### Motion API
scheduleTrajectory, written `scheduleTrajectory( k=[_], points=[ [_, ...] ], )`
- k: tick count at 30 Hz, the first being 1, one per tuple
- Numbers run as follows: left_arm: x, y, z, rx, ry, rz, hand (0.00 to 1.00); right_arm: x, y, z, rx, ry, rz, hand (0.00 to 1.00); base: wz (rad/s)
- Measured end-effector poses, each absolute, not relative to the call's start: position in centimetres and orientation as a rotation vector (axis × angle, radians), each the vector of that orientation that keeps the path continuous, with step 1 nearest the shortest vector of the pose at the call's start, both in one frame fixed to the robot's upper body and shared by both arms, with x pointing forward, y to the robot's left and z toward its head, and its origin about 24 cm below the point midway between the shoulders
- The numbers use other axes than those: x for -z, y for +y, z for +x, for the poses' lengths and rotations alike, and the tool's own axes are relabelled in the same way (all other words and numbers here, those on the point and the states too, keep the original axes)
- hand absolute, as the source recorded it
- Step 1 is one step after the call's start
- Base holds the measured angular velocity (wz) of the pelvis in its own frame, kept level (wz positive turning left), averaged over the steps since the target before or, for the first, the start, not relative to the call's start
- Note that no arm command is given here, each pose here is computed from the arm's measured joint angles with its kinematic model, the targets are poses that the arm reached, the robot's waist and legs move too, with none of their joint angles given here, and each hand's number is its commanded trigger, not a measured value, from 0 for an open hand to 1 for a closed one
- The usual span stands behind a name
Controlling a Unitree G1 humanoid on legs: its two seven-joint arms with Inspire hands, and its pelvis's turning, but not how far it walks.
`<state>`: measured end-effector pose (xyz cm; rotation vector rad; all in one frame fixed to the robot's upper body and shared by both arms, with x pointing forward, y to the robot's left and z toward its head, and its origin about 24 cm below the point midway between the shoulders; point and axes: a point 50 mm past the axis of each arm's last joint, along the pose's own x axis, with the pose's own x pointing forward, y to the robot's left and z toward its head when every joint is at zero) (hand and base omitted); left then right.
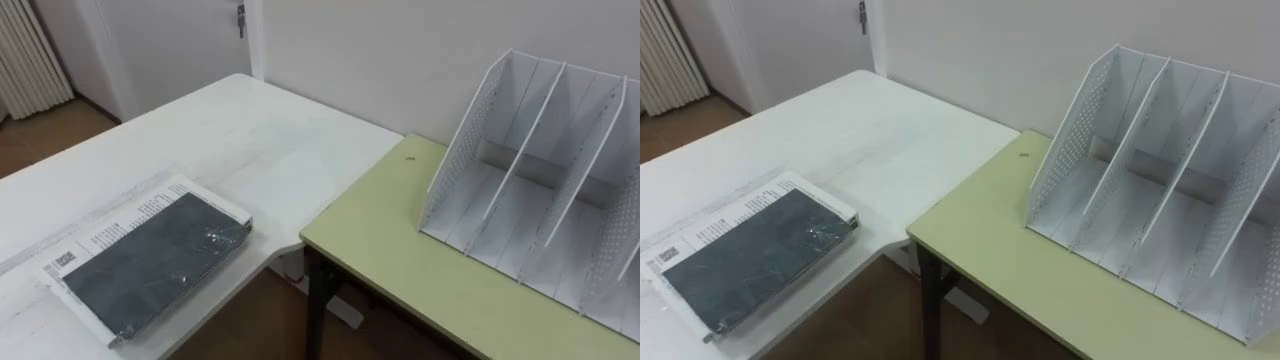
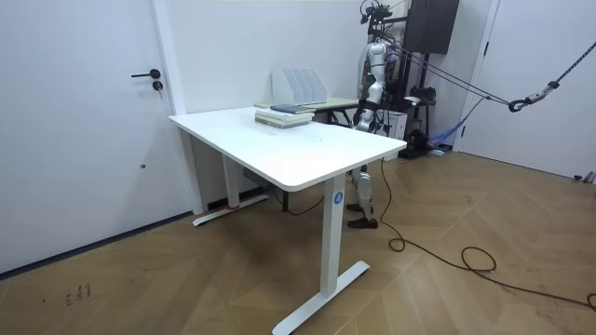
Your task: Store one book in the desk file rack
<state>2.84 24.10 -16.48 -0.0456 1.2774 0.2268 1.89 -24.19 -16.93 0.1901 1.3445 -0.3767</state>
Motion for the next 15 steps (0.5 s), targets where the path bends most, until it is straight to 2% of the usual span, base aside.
scheduleTrajectory(
  k=[15],
  points=[
    [16.48,24.08,2.91,-0.224,1.276,-0.044,0.0,16.88,-24.28,1.67,0.363,1.334,0.201,0.0,0.0]
  ],
)
